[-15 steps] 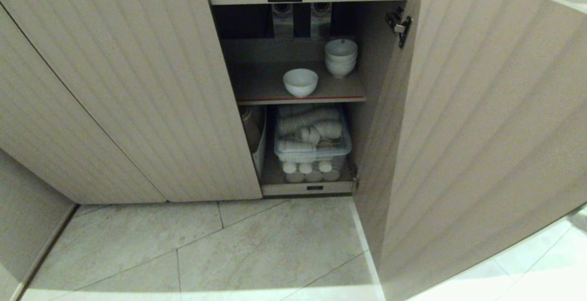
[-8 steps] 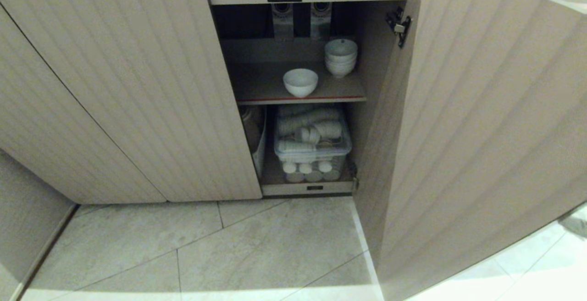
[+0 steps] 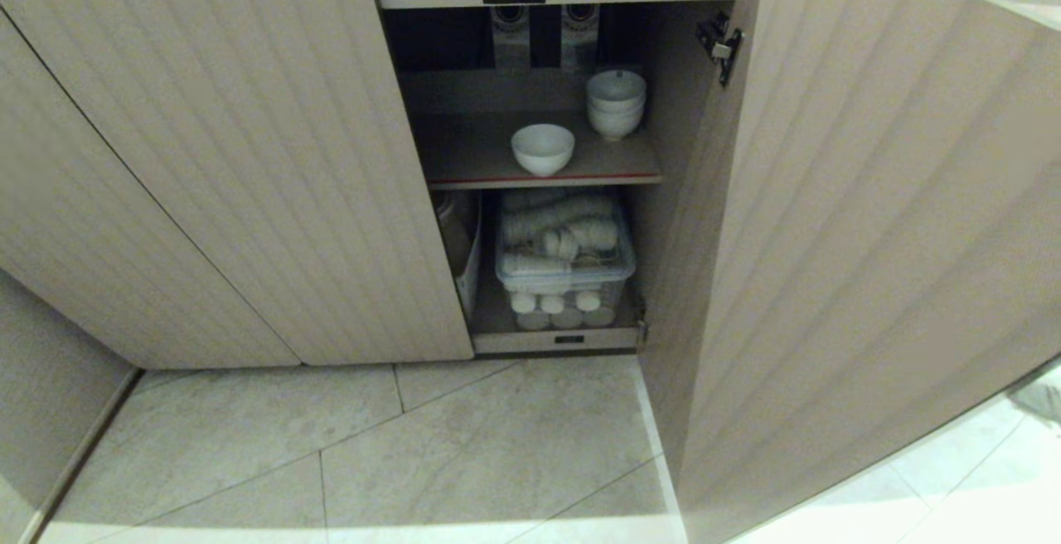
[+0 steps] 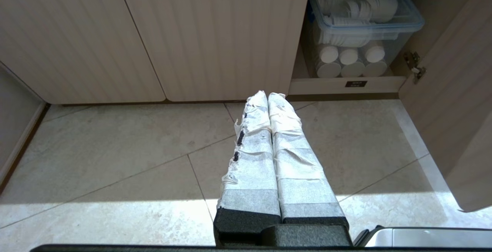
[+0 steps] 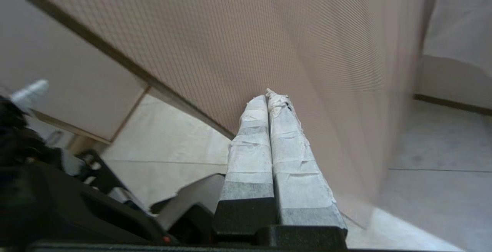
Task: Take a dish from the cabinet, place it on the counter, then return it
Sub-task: Close the cabinet door
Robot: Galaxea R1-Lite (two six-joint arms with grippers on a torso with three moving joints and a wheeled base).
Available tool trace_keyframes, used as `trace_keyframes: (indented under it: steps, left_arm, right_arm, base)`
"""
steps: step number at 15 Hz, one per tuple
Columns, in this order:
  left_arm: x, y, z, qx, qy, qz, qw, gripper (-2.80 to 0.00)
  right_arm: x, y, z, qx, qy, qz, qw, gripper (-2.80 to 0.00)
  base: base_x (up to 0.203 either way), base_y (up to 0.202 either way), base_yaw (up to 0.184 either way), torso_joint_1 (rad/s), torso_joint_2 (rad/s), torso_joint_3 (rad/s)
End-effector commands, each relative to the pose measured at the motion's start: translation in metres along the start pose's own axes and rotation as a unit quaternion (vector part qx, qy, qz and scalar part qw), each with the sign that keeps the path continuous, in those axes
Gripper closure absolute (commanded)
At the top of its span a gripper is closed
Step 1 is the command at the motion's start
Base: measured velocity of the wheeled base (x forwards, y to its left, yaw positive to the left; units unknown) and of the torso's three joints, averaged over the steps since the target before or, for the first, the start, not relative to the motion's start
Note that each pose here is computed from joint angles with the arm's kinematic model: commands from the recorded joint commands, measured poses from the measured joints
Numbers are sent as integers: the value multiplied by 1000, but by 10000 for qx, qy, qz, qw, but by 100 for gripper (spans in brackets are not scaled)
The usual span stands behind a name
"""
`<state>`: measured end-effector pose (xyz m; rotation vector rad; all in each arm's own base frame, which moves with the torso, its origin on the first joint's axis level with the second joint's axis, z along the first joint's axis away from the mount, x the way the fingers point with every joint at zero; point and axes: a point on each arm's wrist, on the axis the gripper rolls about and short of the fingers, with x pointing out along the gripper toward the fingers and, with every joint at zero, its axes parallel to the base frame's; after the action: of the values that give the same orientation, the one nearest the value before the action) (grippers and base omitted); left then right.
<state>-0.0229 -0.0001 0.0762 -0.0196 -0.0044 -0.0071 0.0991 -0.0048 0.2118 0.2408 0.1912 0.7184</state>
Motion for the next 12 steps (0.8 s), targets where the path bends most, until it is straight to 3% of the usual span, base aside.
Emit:
trace_keyframes:
  steps: [1, 12]
  left_arm:
    - [0, 0, 0, -2, -1, -3, 10000, 0]
    - [0, 0, 0, -2, -1, 11, 10000, 0]
  right_arm:
    - [2, 2, 3, 62, 5, 137, 9999, 0]
    - [31, -2, 13, 82, 8, 947, 9955, 0]
  base:
    - [0, 0, 0, 0, 0, 0]
    - [0, 0, 0, 0, 0, 0]
